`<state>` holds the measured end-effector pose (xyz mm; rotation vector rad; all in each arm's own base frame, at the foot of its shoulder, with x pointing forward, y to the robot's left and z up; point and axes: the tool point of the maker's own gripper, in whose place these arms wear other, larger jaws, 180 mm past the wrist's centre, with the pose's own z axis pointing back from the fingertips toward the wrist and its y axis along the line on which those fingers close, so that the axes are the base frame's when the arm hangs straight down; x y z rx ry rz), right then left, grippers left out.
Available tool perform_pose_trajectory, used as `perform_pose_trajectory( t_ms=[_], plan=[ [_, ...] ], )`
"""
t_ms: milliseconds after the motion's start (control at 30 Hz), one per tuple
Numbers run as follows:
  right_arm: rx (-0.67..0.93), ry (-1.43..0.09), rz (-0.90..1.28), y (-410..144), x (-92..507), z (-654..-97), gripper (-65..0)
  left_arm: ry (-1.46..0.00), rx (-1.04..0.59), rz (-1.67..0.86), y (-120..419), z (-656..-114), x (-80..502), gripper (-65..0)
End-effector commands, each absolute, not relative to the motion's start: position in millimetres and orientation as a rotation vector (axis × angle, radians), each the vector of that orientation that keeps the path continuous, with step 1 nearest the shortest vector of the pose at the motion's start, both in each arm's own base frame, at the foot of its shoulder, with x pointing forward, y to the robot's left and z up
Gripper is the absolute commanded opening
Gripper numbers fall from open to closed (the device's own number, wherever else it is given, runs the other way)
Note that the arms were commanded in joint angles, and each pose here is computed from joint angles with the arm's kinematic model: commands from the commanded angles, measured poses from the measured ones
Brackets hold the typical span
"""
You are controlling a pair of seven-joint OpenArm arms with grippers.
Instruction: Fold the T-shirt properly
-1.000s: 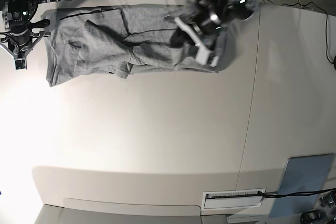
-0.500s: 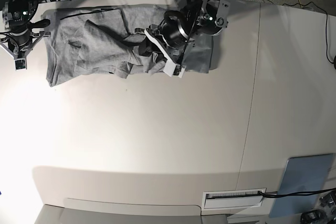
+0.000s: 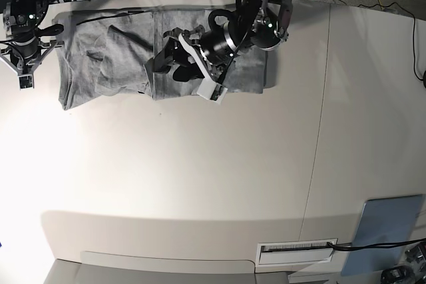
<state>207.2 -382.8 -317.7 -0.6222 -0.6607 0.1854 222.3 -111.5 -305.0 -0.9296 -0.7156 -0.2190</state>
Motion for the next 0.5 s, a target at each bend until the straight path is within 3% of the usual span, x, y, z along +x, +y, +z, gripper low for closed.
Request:
perform_pose_trajectory(
  t_ms=[0, 267, 467],
  plan=[
    [-0.688, -0.703, 0.213, -390.4, 216.1, -299.8, -65.0, -0.767, -0.947, -0.228, -114.5, -290.6, 229.2, -30.2],
    [-0.806, -0.606, 0.288, -407.2, 209.5, -292.5, -64.9, -0.794, -0.901, -0.333, -109.0, -292.4, 231.9, -30.2],
    [-0.772, -0.612, 0.356, -400.0, 215.2, -294.3, -48.7, -0.779, -0.944, -0.376, -114.9, -288.9, 223.9, -30.2]
  ],
)
